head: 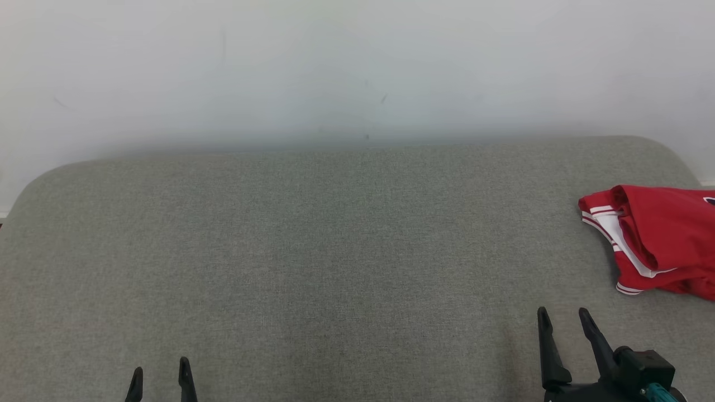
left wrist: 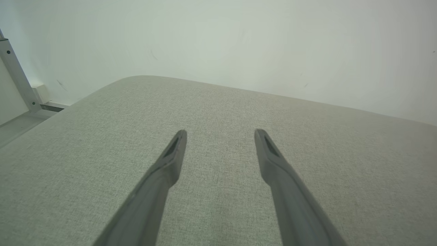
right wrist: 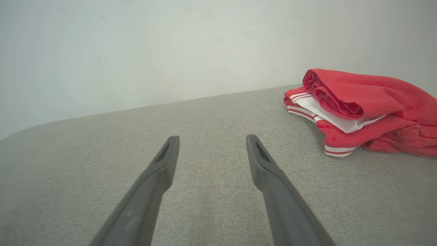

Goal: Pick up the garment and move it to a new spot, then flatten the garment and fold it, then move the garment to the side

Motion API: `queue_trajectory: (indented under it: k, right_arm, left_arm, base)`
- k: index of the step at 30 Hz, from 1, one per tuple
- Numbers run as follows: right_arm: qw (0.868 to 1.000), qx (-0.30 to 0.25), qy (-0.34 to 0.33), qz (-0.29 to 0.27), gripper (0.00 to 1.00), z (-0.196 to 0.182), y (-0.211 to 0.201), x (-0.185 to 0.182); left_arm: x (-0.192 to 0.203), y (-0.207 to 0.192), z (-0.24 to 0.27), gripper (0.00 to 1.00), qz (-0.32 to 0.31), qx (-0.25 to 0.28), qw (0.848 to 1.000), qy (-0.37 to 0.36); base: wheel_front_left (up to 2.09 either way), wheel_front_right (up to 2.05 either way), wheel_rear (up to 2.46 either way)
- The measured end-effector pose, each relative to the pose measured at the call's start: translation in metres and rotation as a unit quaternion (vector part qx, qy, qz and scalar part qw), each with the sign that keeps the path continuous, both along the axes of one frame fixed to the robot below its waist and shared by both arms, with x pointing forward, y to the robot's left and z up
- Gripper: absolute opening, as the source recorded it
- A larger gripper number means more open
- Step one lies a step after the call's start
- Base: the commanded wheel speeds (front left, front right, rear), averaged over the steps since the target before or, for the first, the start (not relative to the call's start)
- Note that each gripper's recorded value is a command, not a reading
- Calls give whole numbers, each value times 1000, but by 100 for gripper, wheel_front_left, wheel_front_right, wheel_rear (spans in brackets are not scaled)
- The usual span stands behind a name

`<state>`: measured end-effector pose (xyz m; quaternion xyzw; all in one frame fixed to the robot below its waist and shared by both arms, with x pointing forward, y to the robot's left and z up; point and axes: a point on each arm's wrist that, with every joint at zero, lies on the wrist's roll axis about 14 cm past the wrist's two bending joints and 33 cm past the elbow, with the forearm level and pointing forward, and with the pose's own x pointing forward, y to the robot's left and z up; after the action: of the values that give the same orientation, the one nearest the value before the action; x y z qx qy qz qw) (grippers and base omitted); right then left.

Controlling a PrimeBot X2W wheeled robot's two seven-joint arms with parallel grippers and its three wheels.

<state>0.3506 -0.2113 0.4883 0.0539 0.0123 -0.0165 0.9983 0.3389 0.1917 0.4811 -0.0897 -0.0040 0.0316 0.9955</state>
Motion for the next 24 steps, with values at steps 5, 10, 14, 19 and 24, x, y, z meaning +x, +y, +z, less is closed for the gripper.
queue_trajectory:
  k: [5, 10, 14, 19, 24]
  right_arm:
    - [1000, 1, 2, -5, 100, -1, -3, -2]
    - [1000, 6, 3, -9, 100, -3, -5, -4]
    - [1000, 10, 3, -10, 100, -3, -5, -5]
    - [1000, 14, 6, -8, 100, -5, -4, -5]
    - [1000, 16, 20, -7, 0, -14, -3, -8]
  left_arm:
    - [1, -1, -1, 100, -3, 2, 1000, 1]
    - [2, -3, -1, 100, -5, 2, 1000, 1]
    - [2, -4, -1, 100, -8, 2, 1000, 2]
    - [2, -6, -2, 100, -10, 2, 1000, 4]
    - [0, -6, -11, 0, -10, 1, 1000, 18]
  base:
    - [0, 0, 0]
    - [0, 0, 0]
    - [0, 0, 0]
    - [0, 0, 0]
    - [0, 0, 0]
